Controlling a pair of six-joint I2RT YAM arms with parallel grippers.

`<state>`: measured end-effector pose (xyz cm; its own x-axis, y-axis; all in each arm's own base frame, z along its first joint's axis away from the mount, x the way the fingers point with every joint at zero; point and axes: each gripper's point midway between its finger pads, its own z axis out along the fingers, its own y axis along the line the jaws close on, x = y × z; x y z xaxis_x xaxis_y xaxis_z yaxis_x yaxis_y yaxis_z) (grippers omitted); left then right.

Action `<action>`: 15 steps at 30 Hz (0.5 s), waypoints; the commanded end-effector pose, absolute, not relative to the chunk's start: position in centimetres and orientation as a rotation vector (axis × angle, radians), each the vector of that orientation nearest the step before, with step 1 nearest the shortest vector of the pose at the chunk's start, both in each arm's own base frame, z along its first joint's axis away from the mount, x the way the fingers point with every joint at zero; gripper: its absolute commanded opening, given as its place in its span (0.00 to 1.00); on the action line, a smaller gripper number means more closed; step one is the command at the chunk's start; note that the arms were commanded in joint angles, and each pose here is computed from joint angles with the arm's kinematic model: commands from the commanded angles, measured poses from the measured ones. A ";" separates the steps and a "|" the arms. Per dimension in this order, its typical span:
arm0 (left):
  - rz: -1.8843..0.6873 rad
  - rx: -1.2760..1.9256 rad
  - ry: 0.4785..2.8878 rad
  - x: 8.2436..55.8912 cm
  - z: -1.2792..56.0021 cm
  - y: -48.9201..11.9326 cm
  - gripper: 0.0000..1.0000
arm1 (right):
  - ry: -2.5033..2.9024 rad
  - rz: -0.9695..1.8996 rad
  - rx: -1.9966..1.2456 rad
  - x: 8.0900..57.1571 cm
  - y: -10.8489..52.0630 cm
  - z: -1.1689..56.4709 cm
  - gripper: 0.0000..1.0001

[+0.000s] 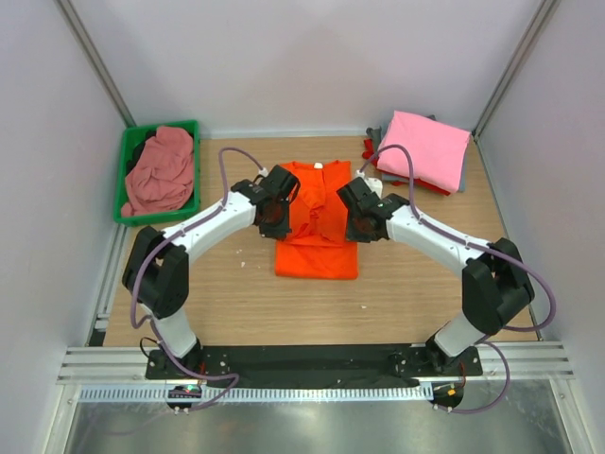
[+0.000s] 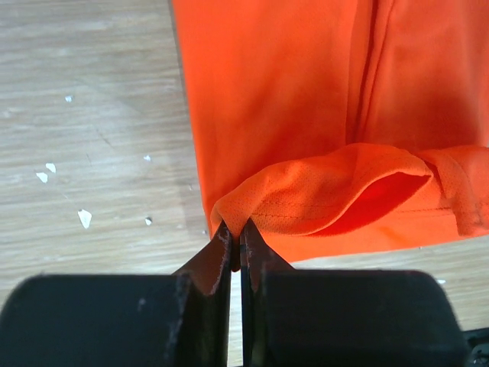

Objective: Fold and stack the t-shirts
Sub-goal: Fold the tshirt

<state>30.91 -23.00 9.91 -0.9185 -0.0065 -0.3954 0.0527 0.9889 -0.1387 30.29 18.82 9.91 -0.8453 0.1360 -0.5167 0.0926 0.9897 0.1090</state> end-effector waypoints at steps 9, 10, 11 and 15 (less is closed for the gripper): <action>-0.168 0.062 2.763 33.7 9.5 -22.1 0.01 | 2.560 0.107 0.094 35.3 19.1 10.5 0.01; -0.168 0.062 2.764 33.9 9.4 -22.1 0.01 | 2.555 0.115 0.085 35.7 19.4 10.8 0.01; -0.169 0.060 2.764 34.2 9.4 -22.2 0.01 | 2.565 0.105 0.083 36.1 19.3 10.4 0.01; -0.151 0.057 2.777 35.1 8.9 -21.8 0.01 | 2.566 0.101 0.069 37.4 19.6 10.4 0.01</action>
